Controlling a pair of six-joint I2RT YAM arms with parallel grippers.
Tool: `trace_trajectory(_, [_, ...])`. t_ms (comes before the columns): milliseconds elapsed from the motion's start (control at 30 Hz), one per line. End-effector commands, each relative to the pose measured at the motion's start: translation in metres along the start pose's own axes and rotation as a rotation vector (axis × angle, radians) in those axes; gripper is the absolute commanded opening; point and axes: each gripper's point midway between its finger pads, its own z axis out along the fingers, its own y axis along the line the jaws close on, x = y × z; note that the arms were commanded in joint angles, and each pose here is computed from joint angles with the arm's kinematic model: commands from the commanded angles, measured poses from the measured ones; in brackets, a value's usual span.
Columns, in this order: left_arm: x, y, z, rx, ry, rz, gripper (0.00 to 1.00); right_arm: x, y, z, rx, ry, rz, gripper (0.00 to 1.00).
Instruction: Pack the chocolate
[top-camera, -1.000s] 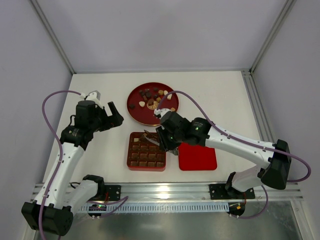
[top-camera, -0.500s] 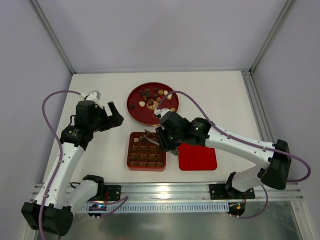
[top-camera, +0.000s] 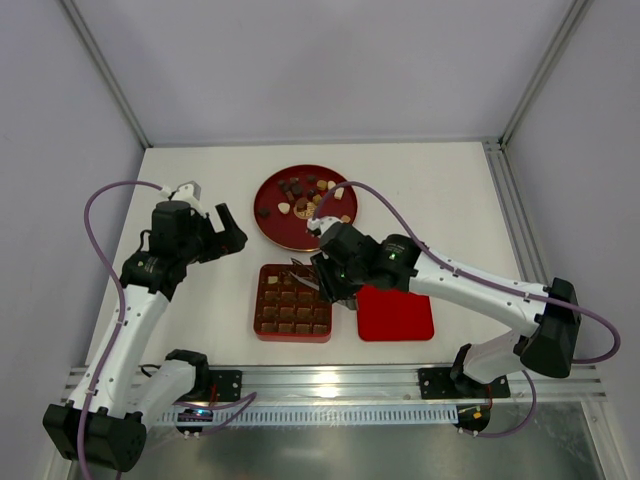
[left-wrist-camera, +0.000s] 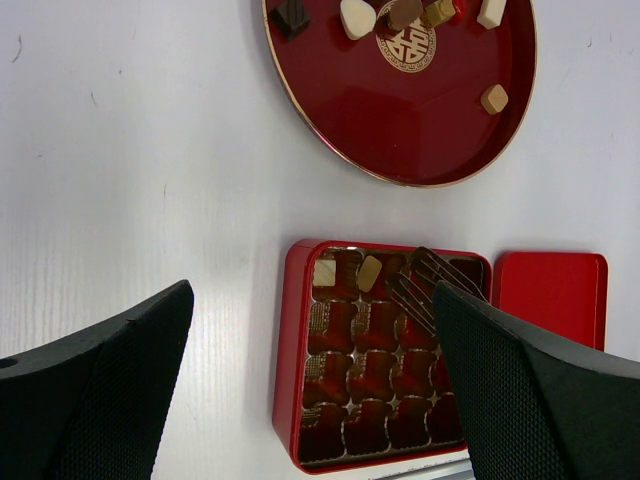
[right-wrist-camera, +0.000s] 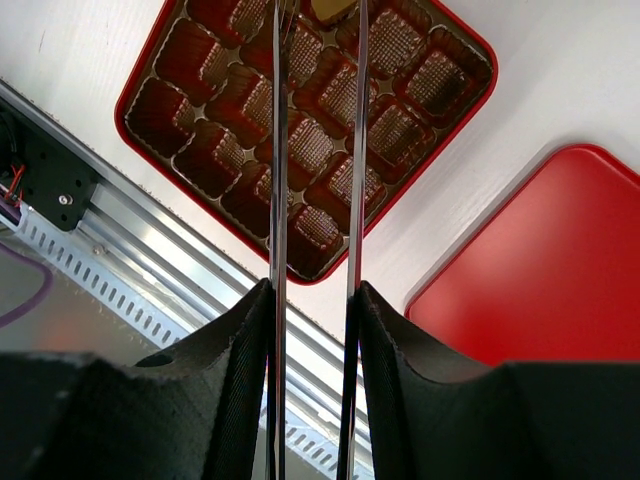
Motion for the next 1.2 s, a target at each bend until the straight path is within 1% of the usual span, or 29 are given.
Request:
trace_trajectory(0, [-0.004, -0.003, -0.004, 0.019, -0.019, 0.018, 1.00, -0.032, 0.006, -0.017, -0.004, -0.092, -0.032, 0.41])
trace_trajectory(100, [-0.004, -0.004, -0.004, 0.021, -0.020, 0.019, 1.00, -0.047, 0.001, -0.024, 0.002, -0.120, -0.029, 0.41])
trace_trajectory(167, [-0.004, -0.003, -0.004, 0.020, -0.021, 0.018, 1.00, -0.060, -0.012, -0.027, 0.017, -0.140, -0.017, 0.41])
trace_trajectory(233, [-0.004, -0.003, -0.004, 0.021, -0.022, 0.019, 1.00, -0.072, -0.017, -0.029, -0.006, -0.155, -0.002, 0.41])
trace_trajectory(267, [-0.004, -0.003, -0.004, 0.019, -0.019, 0.018, 1.00, -0.084, -0.032, -0.028, 0.010, -0.178, 0.019, 0.41])
trace_trajectory(300, [-0.004, -0.004, -0.004, 0.021, -0.020, 0.017, 1.00, -0.093, -0.037, -0.030, 0.016, -0.196, 0.028, 0.41])
trace_trajectory(433, [-0.003, -0.004, -0.003, 0.021, -0.016, 0.017, 1.00, -0.120, -0.077, -0.017, 0.089, -0.202, 0.065, 0.41])
trace_trajectory(467, [-0.004, -0.004, -0.004, 0.022, -0.018, 0.018, 1.00, -0.127, -0.093, -0.015, 0.114, -0.212, 0.083, 0.41])
trace_trajectory(500, [-0.004, -0.004, -0.003, 0.021, -0.016, 0.018, 1.00, -0.136, -0.099, -0.015, 0.122, -0.225, 0.091, 0.41])
trace_trajectory(533, [-0.003, -0.004, -0.003, 0.023, -0.016, 0.019, 1.00, -0.138, -0.106, -0.004, 0.131, -0.207, 0.099, 0.41])
trace_trajectory(600, [-0.002, -0.003, -0.002, 0.021, -0.012, 0.016, 1.00, -0.150, -0.127, 0.000, 0.161, -0.218, 0.124, 0.41])
trace_trajectory(633, [-0.003, -0.004, -0.003, 0.024, -0.012, 0.019, 1.00, -0.152, -0.135, 0.011, 0.174, -0.201, 0.132, 0.41])
trace_trajectory(733, [-0.002, -0.003, -0.003, 0.020, -0.010, 0.018, 1.00, -0.168, -0.145, 0.018, 0.158, -0.211, 0.141, 0.41])
trace_trajectory(767, [-0.002, -0.003, -0.002, 0.020, -0.010, 0.018, 1.00, -0.166, -0.151, 0.030, 0.167, -0.184, 0.143, 0.41])
trace_trajectory(800, [-0.003, -0.004, -0.002, 0.022, -0.011, 0.018, 1.00, -0.177, -0.152, 0.028, 0.166, -0.201, 0.132, 0.40])
trace_trajectory(967, [-0.002, -0.003, -0.002, 0.021, -0.008, 0.016, 1.00, -0.194, -0.160, 0.042, 0.189, -0.190, 0.123, 0.41])
trace_trajectory(1000, [-0.002, -0.003, -0.001, 0.021, -0.008, 0.018, 1.00, -0.191, -0.163, 0.051, 0.193, -0.171, 0.124, 0.40])
trace_trajectory(1167, [-0.002, -0.003, -0.001, 0.019, -0.008, 0.016, 1.00, -0.185, -0.165, 0.065, 0.196, -0.135, 0.122, 0.40])
